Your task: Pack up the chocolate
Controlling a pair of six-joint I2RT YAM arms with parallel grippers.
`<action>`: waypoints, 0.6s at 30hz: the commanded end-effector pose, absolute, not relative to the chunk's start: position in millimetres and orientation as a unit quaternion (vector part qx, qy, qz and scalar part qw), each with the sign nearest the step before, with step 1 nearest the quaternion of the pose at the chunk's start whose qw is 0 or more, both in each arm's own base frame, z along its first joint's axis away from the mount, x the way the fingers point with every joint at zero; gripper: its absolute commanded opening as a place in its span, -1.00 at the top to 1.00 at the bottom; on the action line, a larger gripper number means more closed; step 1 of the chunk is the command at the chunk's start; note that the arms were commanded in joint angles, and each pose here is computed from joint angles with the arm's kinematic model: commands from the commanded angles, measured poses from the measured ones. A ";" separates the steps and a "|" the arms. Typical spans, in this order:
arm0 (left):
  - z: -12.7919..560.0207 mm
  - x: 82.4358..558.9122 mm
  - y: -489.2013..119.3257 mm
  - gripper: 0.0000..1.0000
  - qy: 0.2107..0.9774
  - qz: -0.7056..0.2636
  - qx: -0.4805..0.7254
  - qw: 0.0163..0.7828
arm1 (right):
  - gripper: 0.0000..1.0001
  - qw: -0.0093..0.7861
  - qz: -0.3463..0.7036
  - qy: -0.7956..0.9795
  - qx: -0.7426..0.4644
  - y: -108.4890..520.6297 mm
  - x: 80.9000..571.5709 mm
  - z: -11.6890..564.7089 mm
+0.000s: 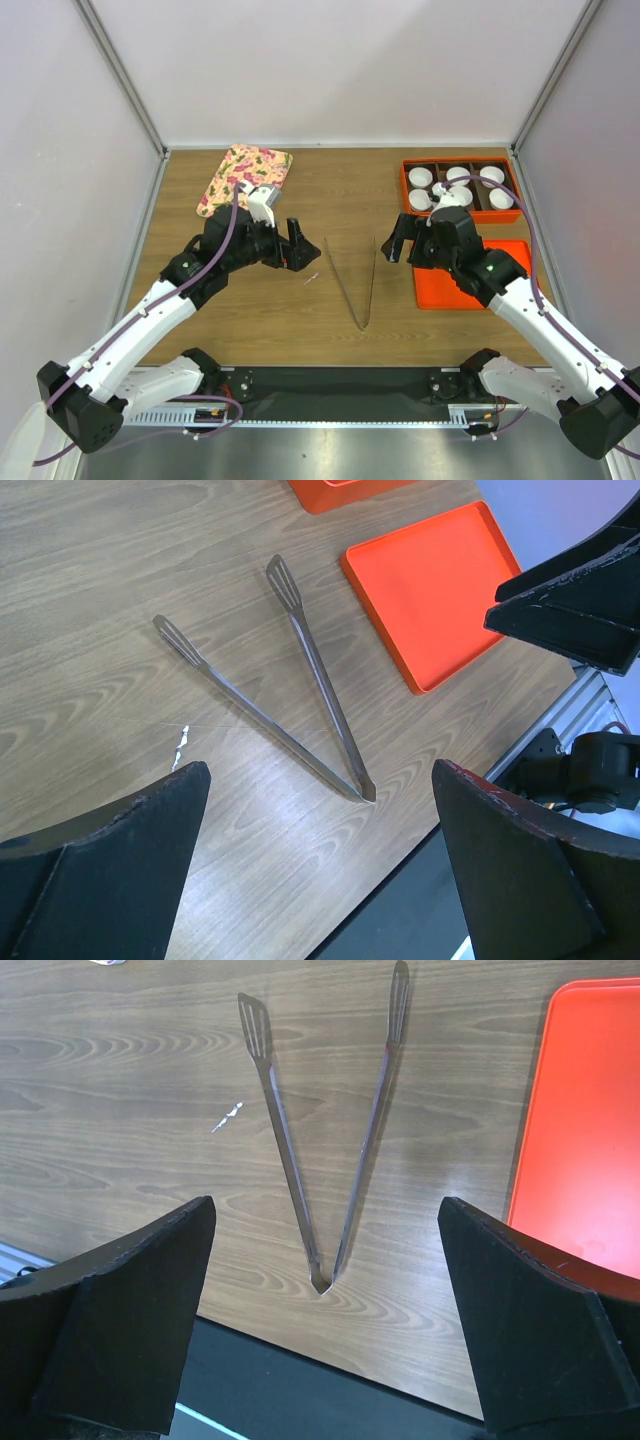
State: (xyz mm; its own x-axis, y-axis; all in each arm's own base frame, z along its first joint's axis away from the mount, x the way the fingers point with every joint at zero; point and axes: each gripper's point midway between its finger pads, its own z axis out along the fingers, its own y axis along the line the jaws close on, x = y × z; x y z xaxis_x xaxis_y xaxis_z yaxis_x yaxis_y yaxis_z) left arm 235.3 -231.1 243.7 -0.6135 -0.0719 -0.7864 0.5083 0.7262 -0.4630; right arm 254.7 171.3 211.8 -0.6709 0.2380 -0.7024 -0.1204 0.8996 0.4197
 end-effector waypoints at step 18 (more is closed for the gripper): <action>252.8 250.7 -171.6 -0.99 0.848 -0.221 0.053 0.479 | -1.00 0.359 0.097 0.928 -0.020 227.1 220.9 127.8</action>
State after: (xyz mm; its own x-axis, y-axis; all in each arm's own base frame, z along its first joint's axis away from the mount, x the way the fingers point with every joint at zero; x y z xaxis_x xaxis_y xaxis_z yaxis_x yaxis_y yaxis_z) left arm 246.0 -189.7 255.5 -0.5352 -0.1412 -0.8328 0.3704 0.8469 -0.3816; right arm 213.5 225.9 129.4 -0.7866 -0.0141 -0.6173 -0.1704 0.9659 0.1951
